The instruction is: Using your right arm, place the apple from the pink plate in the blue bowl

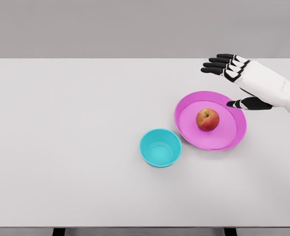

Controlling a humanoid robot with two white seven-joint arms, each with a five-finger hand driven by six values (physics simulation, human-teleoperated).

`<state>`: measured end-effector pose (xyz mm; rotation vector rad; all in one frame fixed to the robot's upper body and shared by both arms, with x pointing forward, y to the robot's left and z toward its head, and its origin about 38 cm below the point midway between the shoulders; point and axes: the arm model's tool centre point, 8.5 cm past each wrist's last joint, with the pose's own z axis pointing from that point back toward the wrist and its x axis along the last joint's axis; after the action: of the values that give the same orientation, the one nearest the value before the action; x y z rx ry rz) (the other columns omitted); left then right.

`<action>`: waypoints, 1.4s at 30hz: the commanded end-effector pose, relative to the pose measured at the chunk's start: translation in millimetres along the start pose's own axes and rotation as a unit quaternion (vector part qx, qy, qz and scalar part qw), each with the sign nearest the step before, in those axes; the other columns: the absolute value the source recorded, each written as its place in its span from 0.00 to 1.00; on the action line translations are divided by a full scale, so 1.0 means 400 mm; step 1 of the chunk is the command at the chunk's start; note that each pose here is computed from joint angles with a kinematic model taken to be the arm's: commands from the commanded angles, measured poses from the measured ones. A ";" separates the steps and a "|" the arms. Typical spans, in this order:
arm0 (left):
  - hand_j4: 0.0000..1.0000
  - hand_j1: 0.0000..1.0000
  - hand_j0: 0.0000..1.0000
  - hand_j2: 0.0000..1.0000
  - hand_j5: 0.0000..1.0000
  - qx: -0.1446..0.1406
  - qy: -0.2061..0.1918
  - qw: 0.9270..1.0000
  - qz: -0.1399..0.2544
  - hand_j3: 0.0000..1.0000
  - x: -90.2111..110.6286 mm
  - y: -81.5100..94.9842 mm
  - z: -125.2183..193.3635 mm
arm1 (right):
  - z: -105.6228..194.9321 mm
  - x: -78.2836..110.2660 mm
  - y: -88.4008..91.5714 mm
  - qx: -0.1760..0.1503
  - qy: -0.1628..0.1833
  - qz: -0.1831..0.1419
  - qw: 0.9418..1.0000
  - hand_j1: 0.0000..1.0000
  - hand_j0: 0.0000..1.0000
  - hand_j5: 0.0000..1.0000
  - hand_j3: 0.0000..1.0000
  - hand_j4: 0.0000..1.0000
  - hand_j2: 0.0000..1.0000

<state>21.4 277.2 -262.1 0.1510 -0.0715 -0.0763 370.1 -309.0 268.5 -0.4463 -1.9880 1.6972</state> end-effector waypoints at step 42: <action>1.00 1.00 1.00 1.00 1.00 0.000 0.000 1.000 0.000 1.00 0.001 0.000 0.000 | -0.097 -0.158 0.198 0.290 0.042 -0.048 0.955 1.00 1.00 1.00 1.00 1.00 1.00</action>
<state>21.5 277.2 -262.1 0.1507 -0.0719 -0.0763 439.1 -299.1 195.6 -0.2290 -1.3511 2.0505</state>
